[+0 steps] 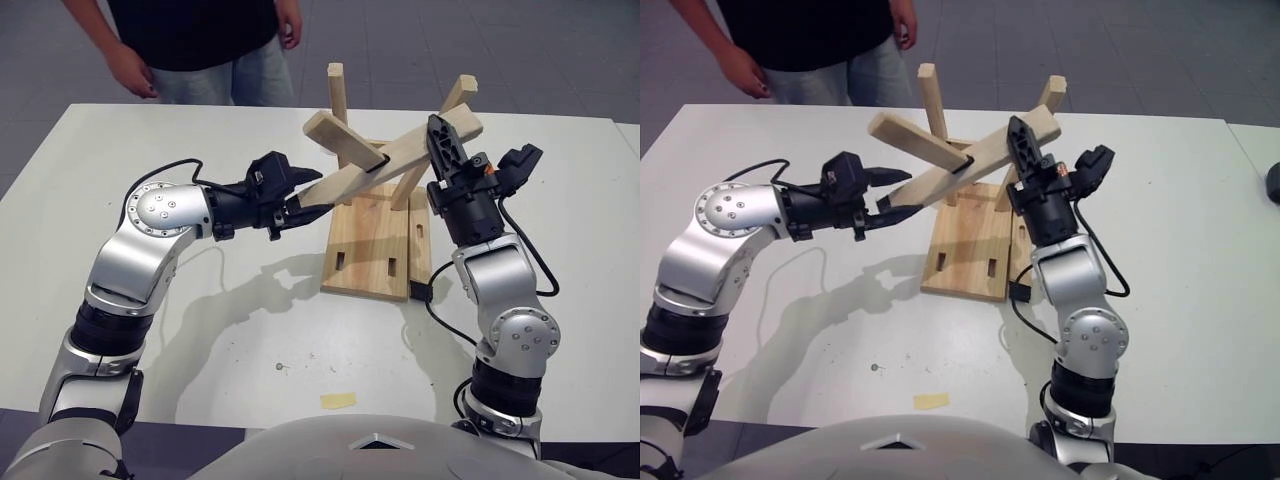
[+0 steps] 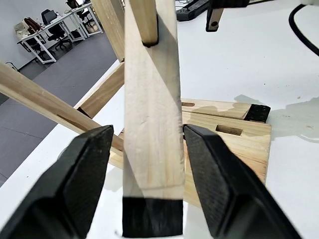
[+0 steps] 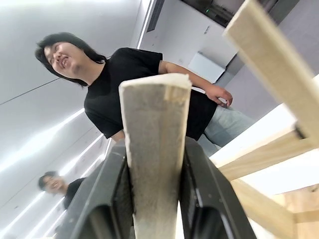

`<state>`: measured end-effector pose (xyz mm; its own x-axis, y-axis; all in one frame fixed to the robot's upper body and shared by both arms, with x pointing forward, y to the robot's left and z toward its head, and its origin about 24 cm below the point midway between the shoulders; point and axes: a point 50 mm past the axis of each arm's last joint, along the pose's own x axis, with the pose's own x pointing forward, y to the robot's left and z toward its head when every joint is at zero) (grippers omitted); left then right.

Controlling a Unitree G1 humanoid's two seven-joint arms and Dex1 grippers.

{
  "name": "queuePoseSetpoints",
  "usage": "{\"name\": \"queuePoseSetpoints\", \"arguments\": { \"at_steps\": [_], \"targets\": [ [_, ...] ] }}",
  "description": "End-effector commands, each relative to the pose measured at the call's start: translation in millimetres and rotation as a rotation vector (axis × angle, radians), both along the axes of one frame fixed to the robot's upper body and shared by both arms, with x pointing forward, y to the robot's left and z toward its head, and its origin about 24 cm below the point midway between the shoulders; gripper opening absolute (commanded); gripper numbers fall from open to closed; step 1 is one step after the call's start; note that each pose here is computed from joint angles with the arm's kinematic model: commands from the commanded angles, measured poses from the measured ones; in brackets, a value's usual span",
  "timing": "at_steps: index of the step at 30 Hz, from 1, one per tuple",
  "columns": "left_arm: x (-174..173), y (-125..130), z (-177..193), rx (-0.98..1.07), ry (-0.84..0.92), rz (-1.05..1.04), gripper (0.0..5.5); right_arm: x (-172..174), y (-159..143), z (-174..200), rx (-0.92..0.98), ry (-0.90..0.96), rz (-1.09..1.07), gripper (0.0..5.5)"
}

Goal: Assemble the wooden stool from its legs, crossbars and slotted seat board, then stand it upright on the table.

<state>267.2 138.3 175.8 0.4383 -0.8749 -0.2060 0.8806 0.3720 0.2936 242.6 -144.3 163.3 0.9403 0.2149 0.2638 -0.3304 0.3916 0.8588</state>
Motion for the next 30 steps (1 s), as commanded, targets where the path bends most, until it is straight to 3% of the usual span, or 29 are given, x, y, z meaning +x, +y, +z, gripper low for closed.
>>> {"name": "queuePoseSetpoints", "arguments": {
  "at_steps": [1,5,10,13,21,30],
  "targets": [
    [-3,16,16,-0.118,0.056,0.048,3.38,-2,-22,2,-0.013,0.004,-0.112,1.0],
    [-6,41,19,-0.235,0.095,0.212,4.02,-18,-40,-6,-0.056,0.062,-0.16,1.0],
    [1,83,4,-0.301,0.058,0.681,4.9,-35,-61,-12,-0.112,0.171,-0.213,1.0],
    [-7,87,-1,-0.336,0.071,0.769,5.4,-41,-74,-9,-0.146,0.208,-0.229,1.0],
    [-29,71,-26,-0.364,0.12,0.826,5.4,-50,-83,-17,-0.256,0.317,-0.171,1.0],
    [-35,64,-39,-0.318,0.134,0.855,5.4,-43,-86,-31,-0.545,0.395,-0.297,1.01]
  ]
}}
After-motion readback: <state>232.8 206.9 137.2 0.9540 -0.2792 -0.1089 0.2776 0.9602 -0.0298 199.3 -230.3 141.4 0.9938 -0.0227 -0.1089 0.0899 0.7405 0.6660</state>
